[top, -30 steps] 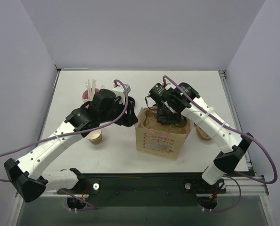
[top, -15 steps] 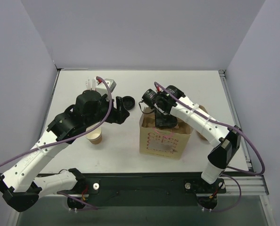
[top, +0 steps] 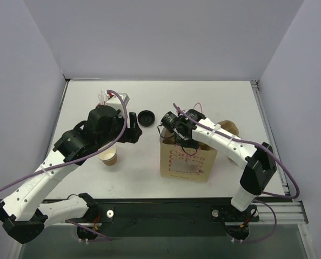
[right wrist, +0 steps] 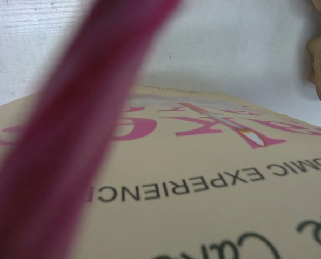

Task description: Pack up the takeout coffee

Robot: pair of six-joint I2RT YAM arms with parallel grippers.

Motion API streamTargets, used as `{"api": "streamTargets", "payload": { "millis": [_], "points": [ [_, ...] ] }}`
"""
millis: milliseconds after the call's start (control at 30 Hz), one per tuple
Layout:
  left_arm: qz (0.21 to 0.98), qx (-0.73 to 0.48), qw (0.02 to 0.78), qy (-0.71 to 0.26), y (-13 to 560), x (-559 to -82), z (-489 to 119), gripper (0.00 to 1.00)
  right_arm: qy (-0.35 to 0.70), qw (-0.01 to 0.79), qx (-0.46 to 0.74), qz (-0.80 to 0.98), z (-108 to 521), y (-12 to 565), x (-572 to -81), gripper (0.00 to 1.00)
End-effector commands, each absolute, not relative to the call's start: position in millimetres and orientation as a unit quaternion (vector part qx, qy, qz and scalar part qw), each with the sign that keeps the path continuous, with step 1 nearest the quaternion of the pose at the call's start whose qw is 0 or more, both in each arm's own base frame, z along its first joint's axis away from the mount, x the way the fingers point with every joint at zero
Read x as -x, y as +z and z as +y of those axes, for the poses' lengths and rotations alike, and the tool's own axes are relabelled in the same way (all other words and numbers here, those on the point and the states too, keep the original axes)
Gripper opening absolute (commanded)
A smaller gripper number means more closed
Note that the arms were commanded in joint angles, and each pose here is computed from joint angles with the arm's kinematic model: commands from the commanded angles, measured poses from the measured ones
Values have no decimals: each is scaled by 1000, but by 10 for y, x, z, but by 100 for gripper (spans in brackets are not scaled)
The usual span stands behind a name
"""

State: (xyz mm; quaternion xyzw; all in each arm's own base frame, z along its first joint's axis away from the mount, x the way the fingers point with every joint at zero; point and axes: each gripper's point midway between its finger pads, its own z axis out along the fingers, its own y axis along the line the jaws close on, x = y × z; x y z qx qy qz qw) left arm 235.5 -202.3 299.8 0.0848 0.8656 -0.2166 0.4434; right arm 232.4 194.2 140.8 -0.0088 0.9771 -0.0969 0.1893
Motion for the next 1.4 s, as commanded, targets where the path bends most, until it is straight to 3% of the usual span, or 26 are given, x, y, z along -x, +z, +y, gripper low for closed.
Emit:
{"api": "streamTargets", "payload": {
  "millis": [0,133,200,267,833,1033,1367],
  "points": [
    [859,-68,463,-209,3151,-2367,-1916,74,-91,198,-3,976,1894,1340,-2267,44],
    [862,-69,459,-204,3143,-2357,-1899,74,-89,202,-6,975,1876,1302,-2231,56],
    [861,-70,461,-205,3168,-2365,-1906,74,-81,209,-8,975,1870,1375,-2226,71],
    [859,-70,462,-207,3196,-2380,-1925,74,-64,222,-13,973,1879,1543,-2230,76],
    [838,-147,432,-300,3465,-2281,-2635,72,82,332,-2,940,1889,3087,-2173,71],
    [860,-171,390,-282,3228,-2318,-3102,66,98,390,5,915,1700,3476,-2272,71],
    [897,-150,358,-213,2902,-2498,-3157,54,87,430,-2,899,1279,3629,-2343,71]
  ]
}}
